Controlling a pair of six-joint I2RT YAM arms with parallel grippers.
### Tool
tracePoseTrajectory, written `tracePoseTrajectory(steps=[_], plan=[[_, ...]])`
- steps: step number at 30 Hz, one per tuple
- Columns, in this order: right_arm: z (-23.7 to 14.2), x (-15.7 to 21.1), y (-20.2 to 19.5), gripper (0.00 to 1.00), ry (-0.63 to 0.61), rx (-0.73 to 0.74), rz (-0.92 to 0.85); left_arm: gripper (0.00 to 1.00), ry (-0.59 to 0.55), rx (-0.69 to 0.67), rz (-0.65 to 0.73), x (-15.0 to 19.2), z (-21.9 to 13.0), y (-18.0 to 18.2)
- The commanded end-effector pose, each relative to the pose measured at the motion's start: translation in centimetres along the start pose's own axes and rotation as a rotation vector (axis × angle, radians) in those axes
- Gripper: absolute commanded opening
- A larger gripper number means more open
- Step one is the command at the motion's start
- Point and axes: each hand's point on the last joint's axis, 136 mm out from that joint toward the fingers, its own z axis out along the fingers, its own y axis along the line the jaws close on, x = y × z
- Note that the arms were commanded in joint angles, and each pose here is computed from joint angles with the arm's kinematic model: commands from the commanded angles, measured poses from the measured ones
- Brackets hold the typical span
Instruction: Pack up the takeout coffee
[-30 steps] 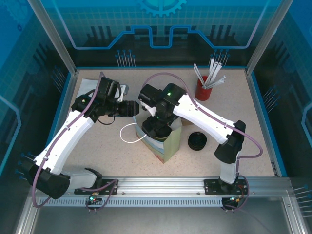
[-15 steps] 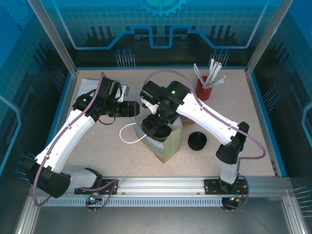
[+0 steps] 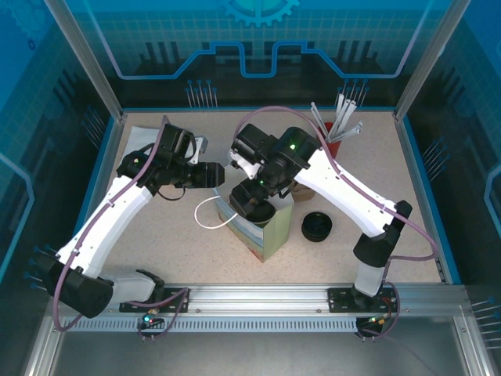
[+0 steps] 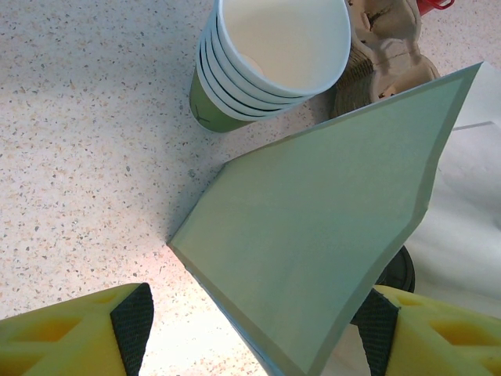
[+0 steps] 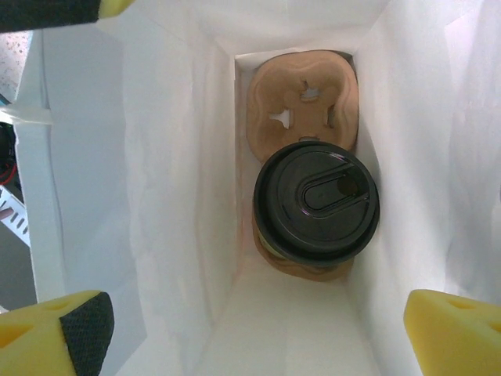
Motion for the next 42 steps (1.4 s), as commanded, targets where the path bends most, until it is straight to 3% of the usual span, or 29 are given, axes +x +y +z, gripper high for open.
tracePoseTrajectory(steps=[1,13,26,36,42], plan=[[-1.3,0.4,0.0,0.96,-0.006,-0.026,0.006,0.72,0.006,0.006,0.001,-0.1,-0.4,-0.2],[-2.0,0.0,0.2,0.93,-0.039,-0.035,0.012,0.73,0.005,0.013,0.001,-0.1,-0.4,-0.3],[-6.3,-1.6,0.0,0.84,-0.211,-0.062,0.04,0.82,-0.049,-0.005,0.011,-1.3,-1.6,-0.4],[-10.8,-2.4,-3.1,0.71,-0.433,-0.054,0.112,0.98,-0.251,-0.093,0.021,-4.1,-4.4,0.9],[-12.1,-1.8,-6.0,0.58,-0.509,-0.026,0.169,0.99,-0.382,-0.141,0.01,-5.3,-6.2,2.1]])
